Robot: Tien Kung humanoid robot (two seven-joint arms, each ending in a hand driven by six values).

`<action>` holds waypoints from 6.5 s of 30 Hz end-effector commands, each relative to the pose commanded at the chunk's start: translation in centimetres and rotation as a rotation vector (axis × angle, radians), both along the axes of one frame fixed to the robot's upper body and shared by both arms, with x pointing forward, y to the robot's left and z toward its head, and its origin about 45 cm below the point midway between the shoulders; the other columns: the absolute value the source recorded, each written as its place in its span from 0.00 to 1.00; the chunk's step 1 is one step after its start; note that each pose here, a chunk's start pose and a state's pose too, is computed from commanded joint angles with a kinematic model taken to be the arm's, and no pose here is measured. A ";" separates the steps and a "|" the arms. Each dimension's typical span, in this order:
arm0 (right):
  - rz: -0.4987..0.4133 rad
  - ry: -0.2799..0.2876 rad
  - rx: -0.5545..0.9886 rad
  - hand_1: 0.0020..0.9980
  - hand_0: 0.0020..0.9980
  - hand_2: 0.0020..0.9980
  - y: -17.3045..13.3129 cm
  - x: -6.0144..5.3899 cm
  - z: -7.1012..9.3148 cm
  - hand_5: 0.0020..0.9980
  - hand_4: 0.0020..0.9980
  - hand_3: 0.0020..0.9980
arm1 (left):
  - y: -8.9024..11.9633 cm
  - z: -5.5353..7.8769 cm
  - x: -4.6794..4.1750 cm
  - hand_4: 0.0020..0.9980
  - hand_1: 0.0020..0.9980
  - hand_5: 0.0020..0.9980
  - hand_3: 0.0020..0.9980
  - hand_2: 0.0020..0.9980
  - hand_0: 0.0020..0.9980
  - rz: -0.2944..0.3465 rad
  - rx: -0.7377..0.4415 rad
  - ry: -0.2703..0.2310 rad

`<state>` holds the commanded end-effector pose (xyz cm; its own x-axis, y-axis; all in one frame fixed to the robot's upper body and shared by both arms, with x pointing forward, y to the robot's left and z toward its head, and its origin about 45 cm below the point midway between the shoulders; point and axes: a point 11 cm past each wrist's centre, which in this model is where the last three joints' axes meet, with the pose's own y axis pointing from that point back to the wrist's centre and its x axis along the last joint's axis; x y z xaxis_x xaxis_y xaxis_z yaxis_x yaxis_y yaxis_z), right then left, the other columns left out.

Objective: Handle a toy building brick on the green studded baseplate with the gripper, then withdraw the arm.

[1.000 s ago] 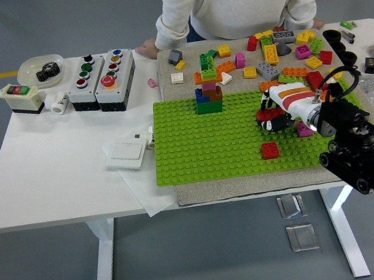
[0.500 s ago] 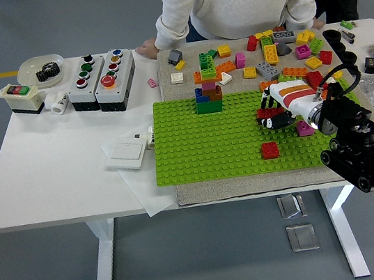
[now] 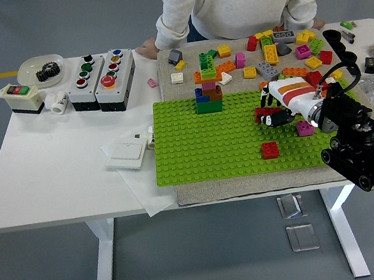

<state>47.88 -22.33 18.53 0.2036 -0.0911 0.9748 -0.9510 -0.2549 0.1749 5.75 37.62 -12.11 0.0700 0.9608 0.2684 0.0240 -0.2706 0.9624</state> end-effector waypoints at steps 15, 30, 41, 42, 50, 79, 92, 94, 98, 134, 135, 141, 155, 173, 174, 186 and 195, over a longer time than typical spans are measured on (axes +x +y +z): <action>0.062 -0.015 0.029 0.64 0.64 0.71 0.8 -0.2 0.9 0.40 0.82 0.63 | 0.0 0.0 -0.05 0.60 0.72 0.61 0.57 0.69 0.78 0.002 0.000 0.000; 0.069 0.026 0.041 0.66 0.67 0.73 1.1 -0.6 -0.1 0.40 0.84 0.69 | 0.1 0.0 -0.32 0.60 0.72 0.62 0.57 0.69 0.78 0.000 0.000 0.007; 0.032 0.051 0.047 0.65 0.66 0.72 0.6 -0.6 -0.9 0.41 0.87 0.70 | 0.1 0.0 -0.45 0.60 0.72 0.61 0.57 0.69 0.78 -0.007 0.001 0.012; 0.022 0.050 0.053 0.65 0.66 0.72 0.5 -0.6 -0.9 0.41 0.87 0.70 | 0.1 0.0 -0.44 0.60 0.72 0.61 0.57 0.69 0.78 -0.007 0.001 0.012; -0.004 0.054 0.066 0.65 0.65 0.72 0.2 -0.4 -1.0 0.41 0.87 0.70 | 0.1 0.0 -0.28 0.59 0.72 0.61 0.57 0.69 0.78 -0.009 0.000 0.008; -0.050 0.054 0.055 0.55 0.52 0.61 -0.5 -0.1 -1.3 0.40 0.80 0.59 | -0.1 0.1 0.54 0.59 0.72 0.61 0.57 0.69 0.78 -0.015 0.000 -0.005; -0.057 0.060 0.047 0.54 0.50 0.59 -0.7 -0.1 -1.5 0.41 0.79 0.59 | -0.1 0.1 0.85 0.60 0.72 0.62 0.57 0.69 0.78 -0.020 0.001 -0.011; -0.056 0.056 0.046 0.51 0.47 0.57 -0.6 -0.1 -1.5 0.41 0.77 0.57 | -0.1 0.1 0.88 0.59 0.72 0.61 0.57 0.69 0.78 -0.020 0.001 -0.011; -0.055 0.060 0.039 0.51 0.47 0.57 -0.7 -0.1 -1.5 0.41 0.77 0.57 | -0.1 0.1 0.95 0.59 0.72 0.61 0.57 0.69 0.78 -0.020 0.001 -0.013; 0.005 0.012 -0.004 0.47 0.37 0.53 -0.4 -0.3 -0.9 0.46 0.71 0.52 | 0.0 0.0 0.17 0.59 0.73 0.61 0.57 0.69 0.78 -0.026 -0.002 0.005; 0.007 0.009 -0.004 0.47 0.37 0.52 -0.4 -0.3 -0.8 0.46 0.71 0.51 | 0.0 0.0 0.18 0.59 0.72 0.61 0.57 0.69 0.78 -0.025 -0.002 0.005; 0.029 -0.014 -0.004 0.46 0.38 0.52 -0.1 -0.2 0.1 0.46 0.70 0.51 | 0.0 0.0 0.20 0.59 0.72 0.61 0.57 0.69 0.78 -0.023 -0.002 0.004; 0.043 -0.047 0.027 0.46 0.37 0.52 -0.4 -0.3 1.5 0.45 0.69 0.51 | 0.0 0.0 0.08 0.60 0.72 0.61 0.57 0.69 0.78 -0.018 -0.002 0.004; 0.140 -0.124 -0.042 0.46 0.36 0.52 -2.7 -2.6 5.1 0.44 0.69 0.51 | 0.0 0.0 -0.36 0.60 0.72 0.61 0.57 0.69 0.78 -0.011 -0.002 0.009; 0.150 -0.123 -0.053 0.46 0.36 0.52 -2.9 -2.9 5.2 0.44 0.69 0.51 | 0.0 0.0 -0.37 0.60 0.72 0.61 0.57 0.69 0.78 -0.011 -0.002 0.009; 0.217 -0.085 -0.113 0.46 0.37 0.52 -3.2 -5.3 4.9 0.44 0.69 0.51 | 0.0 -0.1 -0.50 0.60 0.72 0.61 0.57 0.69 0.78 -0.009 -0.002 0.010; 0.275 -0.048 -0.146 0.46 0.37 0.52 -2.3 -6.8 3.8 0.44 0.69 0.51 | 0.0 -0.1 -0.82 0.60 0.72 0.61 0.57 0.68 0.78 -0.013 0.000 0.018</action>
<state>41.13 -24.62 22.34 0.1542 0.1027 0.9827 -0.8579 -0.4794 0.1848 4.93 37.64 -12.22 0.0872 0.9598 0.2667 0.0377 -0.2707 0.9619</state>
